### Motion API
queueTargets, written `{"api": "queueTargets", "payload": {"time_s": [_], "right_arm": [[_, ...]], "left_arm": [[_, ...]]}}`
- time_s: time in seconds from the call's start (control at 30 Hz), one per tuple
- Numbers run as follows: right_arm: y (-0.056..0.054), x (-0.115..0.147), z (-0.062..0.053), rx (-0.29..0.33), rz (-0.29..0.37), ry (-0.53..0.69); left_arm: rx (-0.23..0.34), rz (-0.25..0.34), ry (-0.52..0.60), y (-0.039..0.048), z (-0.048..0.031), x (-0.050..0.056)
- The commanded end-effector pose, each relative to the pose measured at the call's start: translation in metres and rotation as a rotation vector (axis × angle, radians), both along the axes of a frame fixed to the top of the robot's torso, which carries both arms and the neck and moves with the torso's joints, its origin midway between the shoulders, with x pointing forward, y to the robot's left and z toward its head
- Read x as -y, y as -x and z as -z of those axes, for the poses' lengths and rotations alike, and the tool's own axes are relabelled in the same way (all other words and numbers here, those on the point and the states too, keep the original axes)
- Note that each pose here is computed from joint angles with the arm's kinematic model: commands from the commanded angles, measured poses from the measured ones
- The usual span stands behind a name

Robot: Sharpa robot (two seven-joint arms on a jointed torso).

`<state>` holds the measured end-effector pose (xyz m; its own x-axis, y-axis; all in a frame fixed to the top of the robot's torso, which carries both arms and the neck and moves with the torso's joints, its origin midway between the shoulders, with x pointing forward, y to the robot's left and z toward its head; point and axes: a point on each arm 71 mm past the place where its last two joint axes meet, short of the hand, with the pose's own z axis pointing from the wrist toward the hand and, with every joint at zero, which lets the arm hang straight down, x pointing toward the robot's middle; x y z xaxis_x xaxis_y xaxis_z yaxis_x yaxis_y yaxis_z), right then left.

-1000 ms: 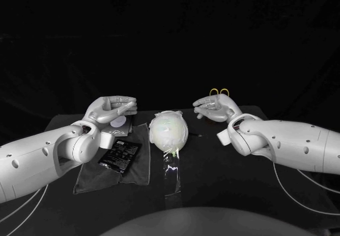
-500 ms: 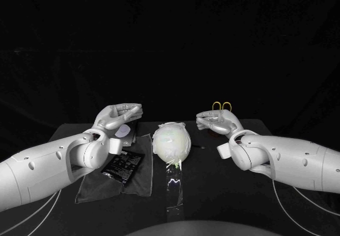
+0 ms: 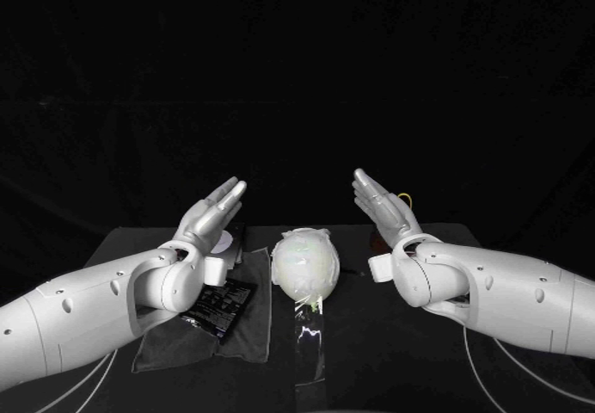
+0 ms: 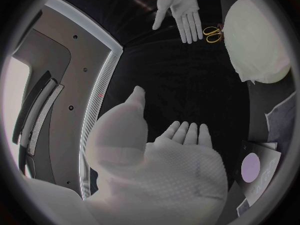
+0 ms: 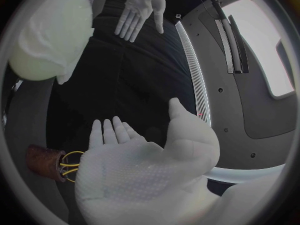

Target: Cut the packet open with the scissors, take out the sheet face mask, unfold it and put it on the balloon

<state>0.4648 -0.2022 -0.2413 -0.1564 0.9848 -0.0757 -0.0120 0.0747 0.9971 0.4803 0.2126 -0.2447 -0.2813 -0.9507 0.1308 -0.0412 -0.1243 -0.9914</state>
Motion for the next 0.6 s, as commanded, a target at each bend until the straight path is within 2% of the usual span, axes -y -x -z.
{"api": "queueTargets", "payload": {"time_s": [0.03, 0.17, 0.3, 0.43, 0.6], "right_arm": [[0.002, -0.003, -0.008, -0.009, 0.116, -0.052], [0.003, -0.009, -0.016, -0.008, 0.138, -0.082], [0.003, -0.010, -0.017, -0.008, 0.140, -0.085], [0.003, -0.010, -0.017, -0.008, 0.140, -0.085], [0.003, -0.010, -0.017, -0.008, 0.140, -0.085]], "left_arm": [[0.011, -0.109, -0.056, 0.0031, -0.0040, 0.003], [0.016, -0.175, -0.083, 0.0090, -0.0104, 0.010], [0.020, -0.229, -0.104, 0.0142, -0.0160, 0.016], [0.021, -0.261, -0.116, 0.0176, -0.0194, 0.019], [0.022, -0.270, -0.120, 0.0186, -0.0205, 0.020]]}}
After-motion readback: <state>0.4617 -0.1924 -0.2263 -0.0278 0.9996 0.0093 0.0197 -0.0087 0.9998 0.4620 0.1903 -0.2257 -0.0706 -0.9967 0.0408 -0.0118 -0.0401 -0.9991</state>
